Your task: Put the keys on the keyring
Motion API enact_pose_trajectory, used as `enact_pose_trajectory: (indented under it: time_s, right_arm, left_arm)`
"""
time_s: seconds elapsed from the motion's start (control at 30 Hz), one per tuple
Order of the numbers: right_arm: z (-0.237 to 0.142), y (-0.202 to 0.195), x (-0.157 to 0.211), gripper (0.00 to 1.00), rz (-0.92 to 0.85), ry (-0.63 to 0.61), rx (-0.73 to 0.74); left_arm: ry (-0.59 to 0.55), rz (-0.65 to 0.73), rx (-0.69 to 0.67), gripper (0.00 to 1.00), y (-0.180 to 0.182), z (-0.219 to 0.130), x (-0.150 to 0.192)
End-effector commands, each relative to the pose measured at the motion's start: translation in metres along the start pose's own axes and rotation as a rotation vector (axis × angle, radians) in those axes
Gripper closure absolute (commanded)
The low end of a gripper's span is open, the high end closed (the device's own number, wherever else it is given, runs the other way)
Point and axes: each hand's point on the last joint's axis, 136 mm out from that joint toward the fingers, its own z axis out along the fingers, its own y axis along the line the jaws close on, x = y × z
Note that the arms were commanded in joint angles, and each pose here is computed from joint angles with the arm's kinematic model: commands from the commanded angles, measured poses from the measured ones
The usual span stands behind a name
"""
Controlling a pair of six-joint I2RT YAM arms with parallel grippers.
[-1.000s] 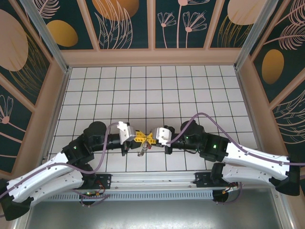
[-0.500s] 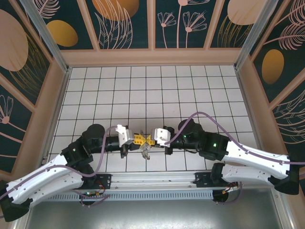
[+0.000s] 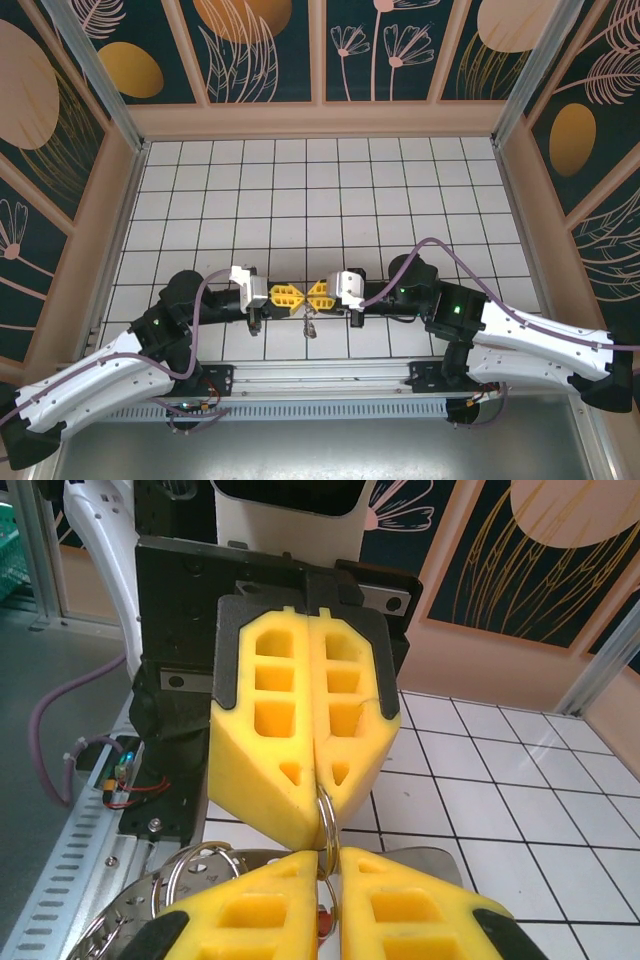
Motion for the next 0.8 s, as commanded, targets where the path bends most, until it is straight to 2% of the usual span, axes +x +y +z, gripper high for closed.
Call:
enact_pose_trajectory:
  time_s: [0.0, 0.07, 0.17, 0.3, 0.37, 0.47, 0.57, 0.67, 0.77]
  right_arm:
    - [0.000, -0.006, -0.012, 0.88, -0.003, -0.065, 0.023]
    - [0.001, -0.006, -0.010, 0.89, -0.001, -0.060, 0.021]
    - [0.002, -0.009, -0.007, 1.00, -0.002, -0.048, 0.031]
    - [0.001, -0.017, -0.005, 1.00, -0.016, -0.007, 0.069]
    - [0.001, -0.025, 0.002, 1.00, -0.030, 0.049, 0.105]
    - [0.003, -0.033, 0.013, 1.00, -0.049, 0.134, 0.135]
    - [0.006, -0.036, 0.018, 1.00, -0.063, 0.184, 0.138]
    - [0.007, -0.037, 0.014, 1.00, -0.076, 0.182, 0.132]
    - [0.006, -0.034, 0.010, 1.00, -0.082, 0.167, 0.119]
  left_arm:
    - [-0.080, 0.030, 0.077, 1.00, -0.014, 0.000, -0.019]
    - [-0.079, 0.033, 0.076, 1.00, -0.014, 0.001, -0.019]
    - [-0.067, 0.031, 0.066, 1.00, -0.011, 0.002, -0.017]
    - [0.017, 0.018, 0.004, 1.00, 0.001, 0.005, -0.007]
    - [0.086, 0.016, -0.062, 0.88, 0.012, 0.005, 0.001]
    - [0.182, 0.015, -0.125, 0.82, 0.025, 0.004, 0.012]
    - [0.267, 0.005, -0.156, 0.83, 0.034, 0.007, 0.024]
    - [0.342, -0.016, -0.175, 0.88, 0.041, 0.012, 0.039]
    - [0.351, -0.021, -0.178, 0.91, 0.043, 0.014, 0.043]
